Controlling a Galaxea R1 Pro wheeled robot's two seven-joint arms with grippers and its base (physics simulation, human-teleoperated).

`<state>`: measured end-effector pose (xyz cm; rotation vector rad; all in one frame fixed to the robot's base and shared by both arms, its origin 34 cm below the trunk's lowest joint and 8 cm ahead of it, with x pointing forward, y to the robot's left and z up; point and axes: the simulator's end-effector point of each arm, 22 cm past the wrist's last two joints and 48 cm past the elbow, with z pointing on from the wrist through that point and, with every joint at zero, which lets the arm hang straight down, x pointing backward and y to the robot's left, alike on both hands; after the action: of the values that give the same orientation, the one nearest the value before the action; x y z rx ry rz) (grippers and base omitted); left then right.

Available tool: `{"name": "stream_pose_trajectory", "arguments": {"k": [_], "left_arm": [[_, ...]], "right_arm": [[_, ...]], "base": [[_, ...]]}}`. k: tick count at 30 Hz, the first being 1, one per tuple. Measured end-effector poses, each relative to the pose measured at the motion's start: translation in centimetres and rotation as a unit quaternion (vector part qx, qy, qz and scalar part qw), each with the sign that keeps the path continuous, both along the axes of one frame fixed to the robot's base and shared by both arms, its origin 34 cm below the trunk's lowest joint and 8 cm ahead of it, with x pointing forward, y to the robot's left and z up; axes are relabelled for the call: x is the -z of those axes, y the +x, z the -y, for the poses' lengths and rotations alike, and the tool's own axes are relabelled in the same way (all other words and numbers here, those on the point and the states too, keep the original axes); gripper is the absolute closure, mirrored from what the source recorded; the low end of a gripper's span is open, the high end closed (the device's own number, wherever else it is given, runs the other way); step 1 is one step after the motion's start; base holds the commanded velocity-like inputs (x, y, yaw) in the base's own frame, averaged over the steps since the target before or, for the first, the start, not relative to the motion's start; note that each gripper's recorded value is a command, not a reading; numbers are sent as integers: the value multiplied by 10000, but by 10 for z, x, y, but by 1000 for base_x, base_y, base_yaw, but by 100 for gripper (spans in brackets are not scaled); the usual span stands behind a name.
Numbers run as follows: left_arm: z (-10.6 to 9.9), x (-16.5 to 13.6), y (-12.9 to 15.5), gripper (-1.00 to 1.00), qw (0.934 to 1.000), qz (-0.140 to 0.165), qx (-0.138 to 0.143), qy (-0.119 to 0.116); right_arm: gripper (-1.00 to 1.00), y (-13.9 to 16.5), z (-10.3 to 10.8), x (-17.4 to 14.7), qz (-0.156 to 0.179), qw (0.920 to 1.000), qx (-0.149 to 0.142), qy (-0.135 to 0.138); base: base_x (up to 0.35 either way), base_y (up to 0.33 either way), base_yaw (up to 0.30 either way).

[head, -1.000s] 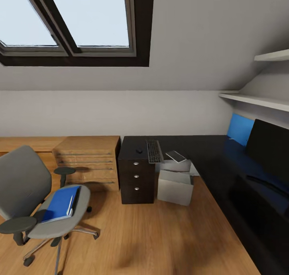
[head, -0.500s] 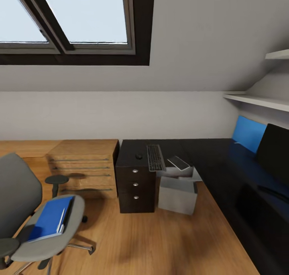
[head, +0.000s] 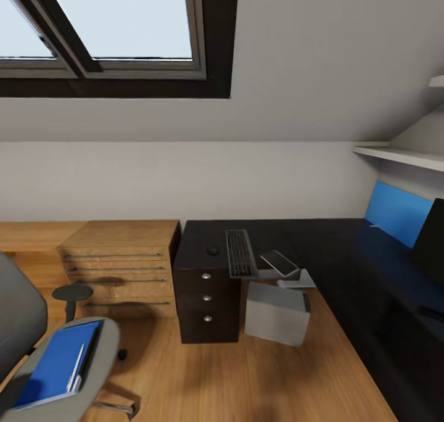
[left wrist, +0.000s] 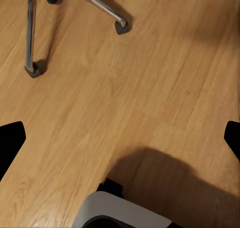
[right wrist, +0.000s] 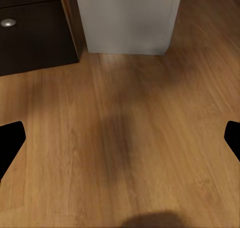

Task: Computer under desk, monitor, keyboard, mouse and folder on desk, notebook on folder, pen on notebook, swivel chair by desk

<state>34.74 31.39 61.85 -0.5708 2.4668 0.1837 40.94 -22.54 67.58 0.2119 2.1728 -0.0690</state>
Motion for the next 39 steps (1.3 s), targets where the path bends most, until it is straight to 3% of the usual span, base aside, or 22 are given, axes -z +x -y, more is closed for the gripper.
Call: {"name": "stream_pose_trajectory", "arguments": {"k": [12,25,30,39], "left_arm": [[-1,0,0,-100,10000,-3,-6,3],[0,1,6,-100,10000,76,-26,-4],[13,7,7,-100,9999,77,-32,-79],[18,20,8,-100,9999,25,-20,-124]], "right_arm": [[-100,0,0,0,1,10000,-1,-1],[-100,1,1,4,-1,10000,0,-7],[-100,3,2,9,17,10000,4,-13],[-100,5,3,19,21,10000,37,-9]], "base": [[307,0,0],[31,0,0],[1,0,0],[0,0,0]]}}
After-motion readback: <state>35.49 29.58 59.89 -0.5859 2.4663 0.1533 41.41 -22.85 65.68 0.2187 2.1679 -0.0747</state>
